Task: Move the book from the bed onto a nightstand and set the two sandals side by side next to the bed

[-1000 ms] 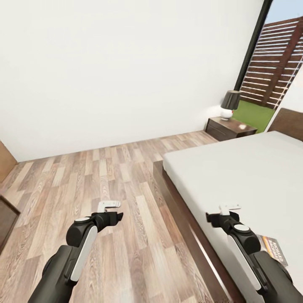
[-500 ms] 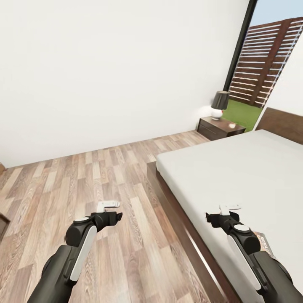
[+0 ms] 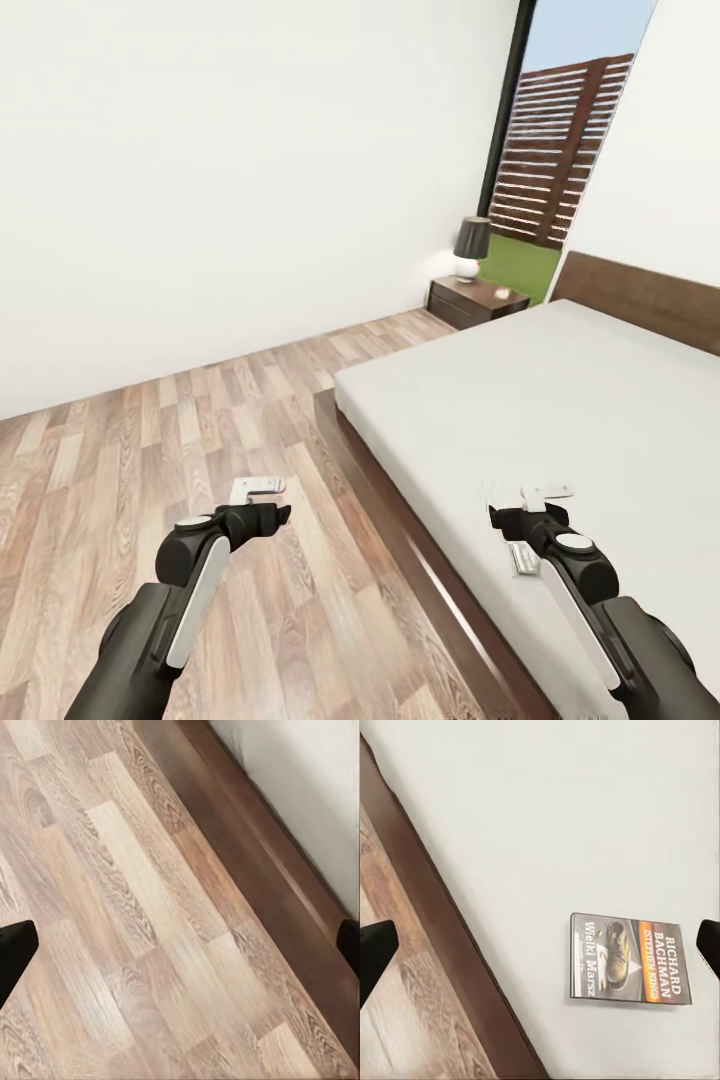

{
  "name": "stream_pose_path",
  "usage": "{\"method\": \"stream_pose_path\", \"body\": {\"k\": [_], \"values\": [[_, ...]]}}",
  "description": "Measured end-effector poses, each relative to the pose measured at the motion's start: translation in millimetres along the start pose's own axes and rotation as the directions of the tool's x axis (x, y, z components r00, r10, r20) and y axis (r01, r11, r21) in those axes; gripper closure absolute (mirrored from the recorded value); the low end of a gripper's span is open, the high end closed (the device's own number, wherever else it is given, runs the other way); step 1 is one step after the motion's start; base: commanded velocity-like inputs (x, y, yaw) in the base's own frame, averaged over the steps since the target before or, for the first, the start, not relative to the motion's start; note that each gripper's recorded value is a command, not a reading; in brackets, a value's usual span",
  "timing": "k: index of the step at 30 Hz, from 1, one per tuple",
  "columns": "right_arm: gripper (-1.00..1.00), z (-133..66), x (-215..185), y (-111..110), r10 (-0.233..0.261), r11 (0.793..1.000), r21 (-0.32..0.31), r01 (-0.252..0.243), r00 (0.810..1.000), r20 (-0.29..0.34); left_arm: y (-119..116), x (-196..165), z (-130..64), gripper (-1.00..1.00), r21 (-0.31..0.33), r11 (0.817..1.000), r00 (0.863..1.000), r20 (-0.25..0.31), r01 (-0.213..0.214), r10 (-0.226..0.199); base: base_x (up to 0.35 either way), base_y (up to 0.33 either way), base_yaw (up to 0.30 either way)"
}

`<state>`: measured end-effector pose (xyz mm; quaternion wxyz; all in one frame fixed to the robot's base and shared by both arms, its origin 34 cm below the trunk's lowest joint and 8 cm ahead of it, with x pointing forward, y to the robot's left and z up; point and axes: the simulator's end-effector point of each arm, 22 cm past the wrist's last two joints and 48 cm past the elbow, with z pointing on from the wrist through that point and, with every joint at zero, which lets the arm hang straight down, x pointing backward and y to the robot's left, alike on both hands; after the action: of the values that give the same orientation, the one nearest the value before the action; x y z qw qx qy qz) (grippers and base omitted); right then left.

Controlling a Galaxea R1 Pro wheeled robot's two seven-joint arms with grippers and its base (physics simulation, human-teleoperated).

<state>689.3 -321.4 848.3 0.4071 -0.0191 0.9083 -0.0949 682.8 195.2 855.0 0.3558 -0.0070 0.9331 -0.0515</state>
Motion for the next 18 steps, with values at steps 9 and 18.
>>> {"method": "stream_pose_path", "body": {"k": [9,18], "values": [[-1.00,-9.4,-9,-3,0.001,1.000,0.000,-0.001,1.000,0.003,-2,-7,-10.5,-1.00,0.002,1.000,1.000,0.003,-0.001,0.001,0.000,0.000,-0.279],[-1.00,-13.2,-12,-4,0.001,1.000,0.001,-0.001,1.000,0.006,-5,-10,-14.5,-1.00,0.005,1.000,1.000,0.005,-0.007,0.007,0.011,0.024,-0.279]]}}
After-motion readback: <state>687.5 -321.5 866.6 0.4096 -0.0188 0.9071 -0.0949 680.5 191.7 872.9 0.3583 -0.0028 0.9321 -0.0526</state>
